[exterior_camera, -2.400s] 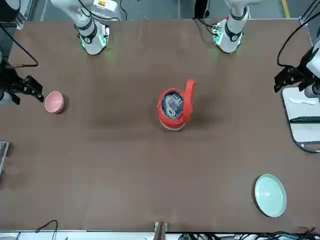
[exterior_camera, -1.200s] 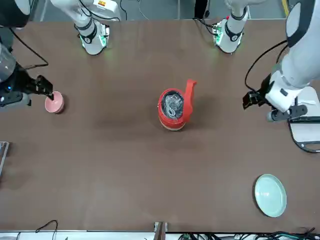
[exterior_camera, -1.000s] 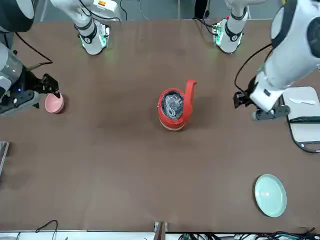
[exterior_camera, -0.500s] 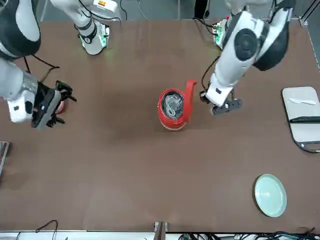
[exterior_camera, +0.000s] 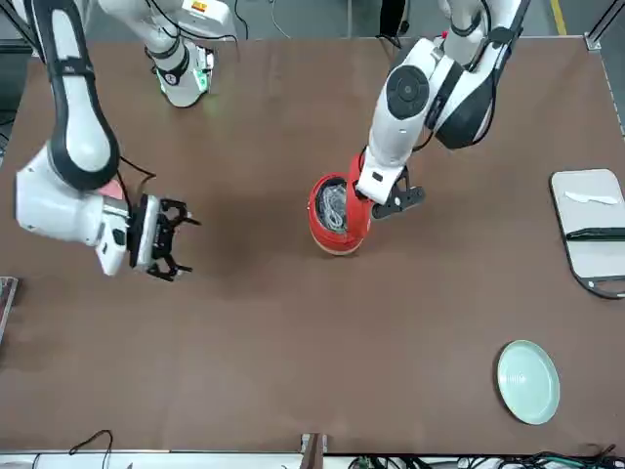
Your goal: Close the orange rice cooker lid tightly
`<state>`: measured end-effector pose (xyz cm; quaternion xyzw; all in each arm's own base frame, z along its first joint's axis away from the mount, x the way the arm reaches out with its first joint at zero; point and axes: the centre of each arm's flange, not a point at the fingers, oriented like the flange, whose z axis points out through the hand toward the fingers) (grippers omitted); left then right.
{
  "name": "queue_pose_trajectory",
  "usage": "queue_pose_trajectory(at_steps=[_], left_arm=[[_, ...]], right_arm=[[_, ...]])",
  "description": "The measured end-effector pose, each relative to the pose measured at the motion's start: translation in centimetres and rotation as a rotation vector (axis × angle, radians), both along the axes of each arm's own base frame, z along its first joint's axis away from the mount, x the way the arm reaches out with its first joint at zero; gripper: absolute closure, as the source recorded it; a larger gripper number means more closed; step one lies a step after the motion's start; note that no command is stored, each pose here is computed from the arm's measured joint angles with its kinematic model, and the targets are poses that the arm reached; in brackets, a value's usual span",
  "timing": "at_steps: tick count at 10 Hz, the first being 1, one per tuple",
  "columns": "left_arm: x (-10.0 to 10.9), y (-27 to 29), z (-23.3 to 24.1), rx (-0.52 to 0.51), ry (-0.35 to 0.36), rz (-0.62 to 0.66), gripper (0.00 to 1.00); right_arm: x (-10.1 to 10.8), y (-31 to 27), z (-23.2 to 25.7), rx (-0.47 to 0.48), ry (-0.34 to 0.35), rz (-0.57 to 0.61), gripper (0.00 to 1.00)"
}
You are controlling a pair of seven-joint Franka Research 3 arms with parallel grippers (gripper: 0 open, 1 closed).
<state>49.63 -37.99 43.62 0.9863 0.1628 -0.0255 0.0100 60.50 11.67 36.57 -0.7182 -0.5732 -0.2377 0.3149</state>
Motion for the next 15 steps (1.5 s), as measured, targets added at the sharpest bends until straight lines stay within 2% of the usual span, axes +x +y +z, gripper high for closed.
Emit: queue_pose_trajectory(at_steps=[3,5,7,8,10,13,15], left_arm=[[-0.9,-3.4,-2.0,-0.043,-0.018,0.067,0.99],[-2.1,-5.7,-4.7,-0.046,0.006,0.072,0.99],[-2.5,-6.8,-7.0,-0.040,0.020,0.075,0.99],[-2.5,-6.9,-7.6,-0.039,0.024,0.075,0.99],[-2.5,-7.0,-7.6,-0.034,0.018,0.071,0.99],[-2.8,-7.4,-7.8,-0.016,0.001,0.062,0.99],[-2.9,-7.5,-7.8,-0.013,-0.002,0.066,0.99]], right_arm=[[-1.5,3.3,-6.3,0.202,-0.114,0.065,0.00],[-4.1,6.4,-10.5,0.322,-0.141,0.064,0.00],[-6.9,8.6,-13.8,0.373,-0.144,0.063,0.02],[-8.2,9.3,-15.0,0.403,-0.148,0.064,0.17],[-10.8,10.3,-18.0,0.490,-0.165,0.045,0.22],[-14.9,13.0,-23.1,0.617,-0.157,-0.013,0.23],[-16.8,15.0,-25.7,0.652,-0.121,-0.063,0.23]])
